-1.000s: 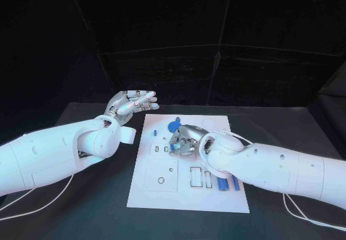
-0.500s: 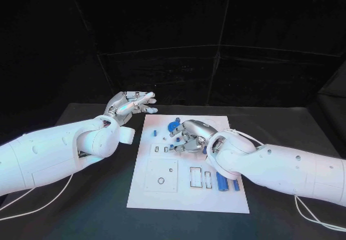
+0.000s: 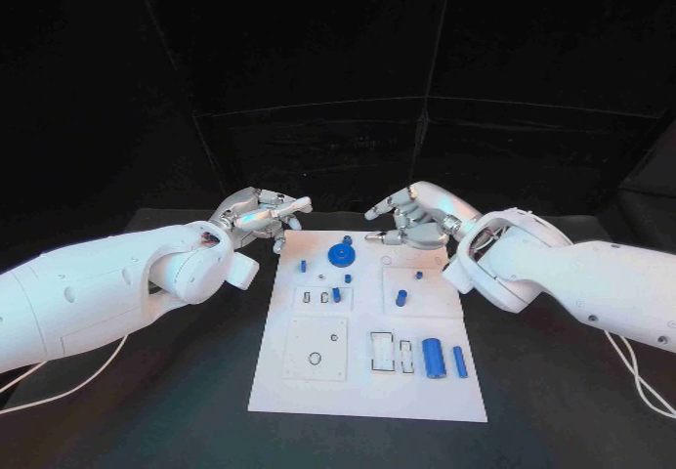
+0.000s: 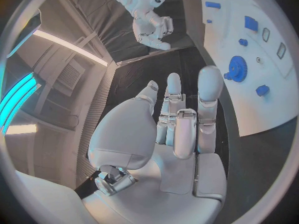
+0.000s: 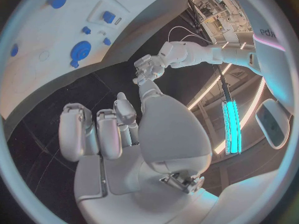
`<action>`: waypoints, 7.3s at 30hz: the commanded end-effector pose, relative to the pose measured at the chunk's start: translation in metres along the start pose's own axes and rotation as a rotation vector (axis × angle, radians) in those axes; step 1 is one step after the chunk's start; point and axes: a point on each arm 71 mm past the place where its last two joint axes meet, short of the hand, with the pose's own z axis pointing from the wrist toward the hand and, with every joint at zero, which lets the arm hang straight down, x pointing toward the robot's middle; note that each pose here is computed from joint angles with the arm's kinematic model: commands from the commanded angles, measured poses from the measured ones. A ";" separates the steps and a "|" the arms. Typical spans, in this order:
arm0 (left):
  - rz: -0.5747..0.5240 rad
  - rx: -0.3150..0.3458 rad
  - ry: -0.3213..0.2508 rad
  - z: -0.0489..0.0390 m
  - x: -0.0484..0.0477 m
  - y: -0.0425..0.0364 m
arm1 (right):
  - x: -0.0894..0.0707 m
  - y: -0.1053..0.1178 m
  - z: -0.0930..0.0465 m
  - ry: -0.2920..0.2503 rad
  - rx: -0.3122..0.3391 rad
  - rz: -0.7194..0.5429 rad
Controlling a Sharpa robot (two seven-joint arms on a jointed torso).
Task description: Assemble the parts on the task board
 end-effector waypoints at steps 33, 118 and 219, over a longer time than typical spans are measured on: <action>0.960 -0.655 0.327 0.0501 0.0742 -0.0013 | -0.052 -0.038 -0.004 -0.080 0.143 0.117; 1.012 -0.676 0.451 0.0661 0.1135 0.0135 | -0.046 -0.036 0.007 -0.065 0.150 0.106; 0.955 -0.618 0.312 0.0305 0.0832 0.0410 | -0.049 -0.042 0.007 -0.062 0.166 0.103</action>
